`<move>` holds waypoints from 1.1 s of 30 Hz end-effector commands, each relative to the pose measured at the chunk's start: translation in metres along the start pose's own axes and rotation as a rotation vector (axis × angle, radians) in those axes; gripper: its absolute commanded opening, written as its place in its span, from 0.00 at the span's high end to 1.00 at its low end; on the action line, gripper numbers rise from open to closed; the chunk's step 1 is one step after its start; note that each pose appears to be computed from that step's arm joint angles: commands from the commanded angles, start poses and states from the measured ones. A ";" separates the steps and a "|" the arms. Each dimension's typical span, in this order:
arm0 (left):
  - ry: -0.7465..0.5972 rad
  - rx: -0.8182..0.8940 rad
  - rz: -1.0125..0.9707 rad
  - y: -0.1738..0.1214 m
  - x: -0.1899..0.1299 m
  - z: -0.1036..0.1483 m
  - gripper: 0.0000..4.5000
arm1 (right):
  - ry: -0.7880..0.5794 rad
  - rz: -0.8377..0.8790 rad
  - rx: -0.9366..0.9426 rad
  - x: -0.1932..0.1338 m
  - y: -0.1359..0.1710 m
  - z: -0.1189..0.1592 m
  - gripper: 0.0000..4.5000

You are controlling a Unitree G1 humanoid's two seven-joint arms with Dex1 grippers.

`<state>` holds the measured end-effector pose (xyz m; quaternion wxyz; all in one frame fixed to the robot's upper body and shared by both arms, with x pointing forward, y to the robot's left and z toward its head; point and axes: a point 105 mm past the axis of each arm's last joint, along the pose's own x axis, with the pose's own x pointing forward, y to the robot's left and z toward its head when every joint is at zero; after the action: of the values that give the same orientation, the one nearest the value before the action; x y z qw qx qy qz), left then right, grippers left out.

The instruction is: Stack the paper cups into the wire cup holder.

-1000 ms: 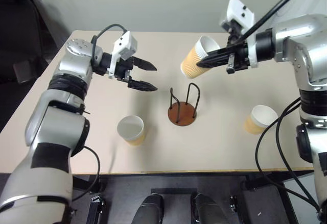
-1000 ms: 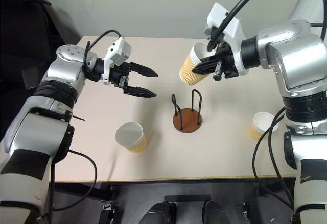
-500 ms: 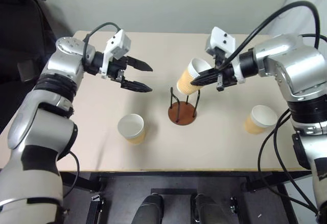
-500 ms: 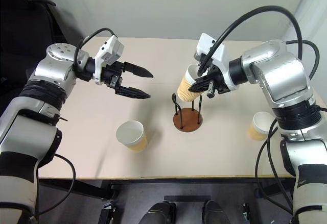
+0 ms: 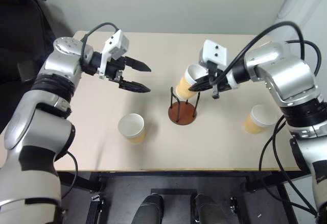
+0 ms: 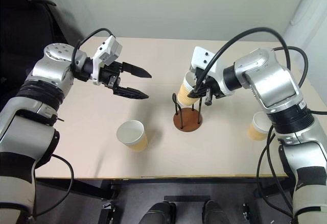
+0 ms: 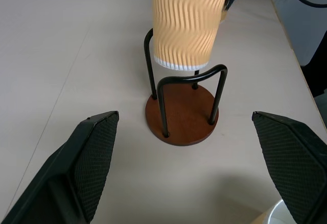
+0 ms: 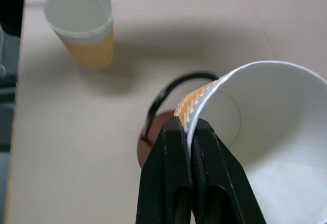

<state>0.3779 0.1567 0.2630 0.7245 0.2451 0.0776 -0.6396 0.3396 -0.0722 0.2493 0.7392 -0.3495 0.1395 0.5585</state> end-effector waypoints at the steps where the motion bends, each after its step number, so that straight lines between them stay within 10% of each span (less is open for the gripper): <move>1: -0.015 0.024 -0.032 -0.004 -0.004 0.007 0.00 | 0.031 -0.015 -0.071 -0.004 -0.001 0.000 0.99; 6: -0.014 0.021 -0.034 -0.005 -0.004 0.006 0.00 | 0.039 0.002 -0.086 -0.002 0.002 -0.002 0.87; 17: -0.032 0.016 -0.044 -0.005 0.000 0.007 0.00 | -0.172 -0.016 0.098 -0.018 -0.002 0.032 0.03; 26: -0.051 -0.032 -0.040 -0.006 0.001 0.001 0.00 | -0.357 -0.028 0.279 -0.078 0.007 0.054 0.03; 33: -0.018 -0.034 -0.091 -0.016 0.006 -0.008 0.00 | -0.222 -0.035 0.329 -0.089 0.035 0.014 0.03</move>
<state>0.3719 0.1572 0.2357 0.7146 0.2178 0.1154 -0.6547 0.2848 -0.1194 0.2953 0.8093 -0.1364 0.1535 0.5504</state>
